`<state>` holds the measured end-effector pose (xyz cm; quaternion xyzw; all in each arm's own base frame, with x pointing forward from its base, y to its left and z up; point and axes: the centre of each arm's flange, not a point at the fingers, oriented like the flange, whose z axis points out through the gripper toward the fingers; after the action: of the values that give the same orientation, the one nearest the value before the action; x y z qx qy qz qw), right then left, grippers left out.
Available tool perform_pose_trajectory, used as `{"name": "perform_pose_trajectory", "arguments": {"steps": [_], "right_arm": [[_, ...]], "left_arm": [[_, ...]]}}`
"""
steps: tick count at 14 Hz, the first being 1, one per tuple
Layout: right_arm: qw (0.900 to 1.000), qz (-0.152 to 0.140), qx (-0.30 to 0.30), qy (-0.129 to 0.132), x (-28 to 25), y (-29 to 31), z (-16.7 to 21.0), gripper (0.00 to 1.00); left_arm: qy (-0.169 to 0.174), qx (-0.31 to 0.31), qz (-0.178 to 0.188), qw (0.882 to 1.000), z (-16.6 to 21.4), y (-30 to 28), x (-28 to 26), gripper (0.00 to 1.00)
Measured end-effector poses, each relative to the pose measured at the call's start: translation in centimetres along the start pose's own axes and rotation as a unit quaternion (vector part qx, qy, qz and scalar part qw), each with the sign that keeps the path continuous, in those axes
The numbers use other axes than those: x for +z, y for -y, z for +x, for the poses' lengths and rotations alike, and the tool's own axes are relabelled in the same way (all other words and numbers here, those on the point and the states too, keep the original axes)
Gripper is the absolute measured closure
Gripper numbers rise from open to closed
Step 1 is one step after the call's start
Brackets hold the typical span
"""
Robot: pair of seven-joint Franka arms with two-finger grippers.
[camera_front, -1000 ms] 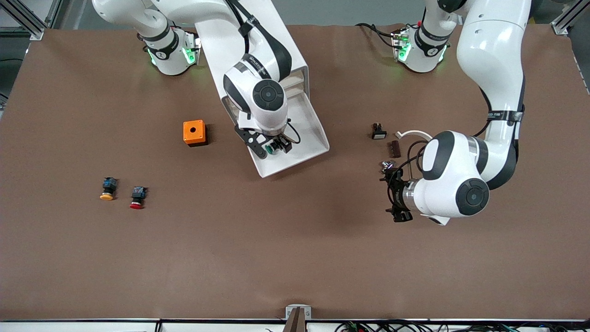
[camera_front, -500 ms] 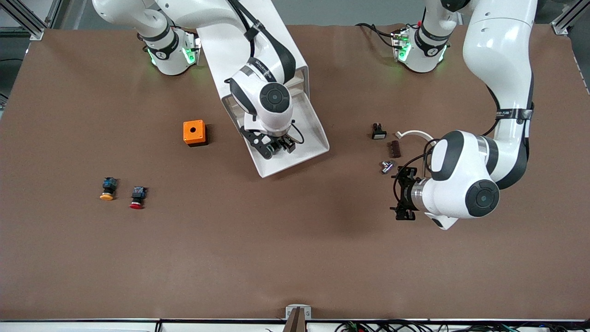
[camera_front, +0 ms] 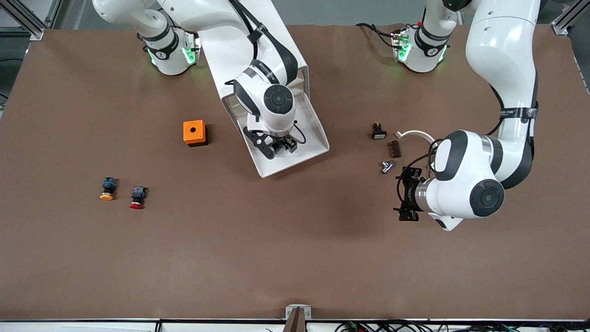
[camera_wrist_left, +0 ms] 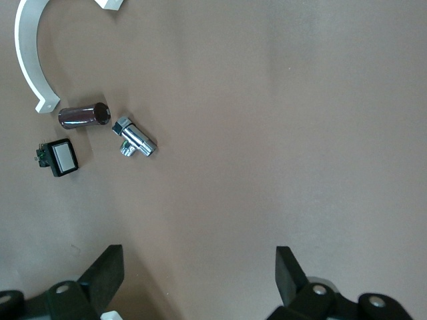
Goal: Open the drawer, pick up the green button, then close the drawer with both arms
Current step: 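Grasp the green button with the right gripper and lift it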
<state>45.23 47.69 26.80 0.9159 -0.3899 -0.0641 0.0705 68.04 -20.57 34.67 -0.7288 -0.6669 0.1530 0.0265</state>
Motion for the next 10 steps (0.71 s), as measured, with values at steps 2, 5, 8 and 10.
{"name": "perform_pose_trajectory", "arguments": {"steps": [2, 5, 8, 10], "right_arm": [[1.000, -0.002, -0.001, 0.000, 0.6, 0.1, -0.1, 0.04], [1.000, 0.001, -0.002, -0.001, 0.5, 0.2, -0.3, 0.33], [1.000, 0.004, -0.003, -0.001, 0.1, 0.4, -0.4, 0.59], [1.000, 0.008, -0.002, -0.001, -0.3, 0.5, -0.3, 0.58]], "left_arm": [[0.000, 0.011, 0.000, 1.000, -0.1, 0.1, -0.1, 0.00], [-0.001, 0.038, 0.010, 0.999, 0.6, 0.2, 0.6, 0.00], [0.001, 0.053, 0.011, 0.999, 1.9, 0.0, 0.7, 0.00], [0.002, 0.059, 0.011, 0.998, 2.3, 0.0, 0.6, 0.00]]}}
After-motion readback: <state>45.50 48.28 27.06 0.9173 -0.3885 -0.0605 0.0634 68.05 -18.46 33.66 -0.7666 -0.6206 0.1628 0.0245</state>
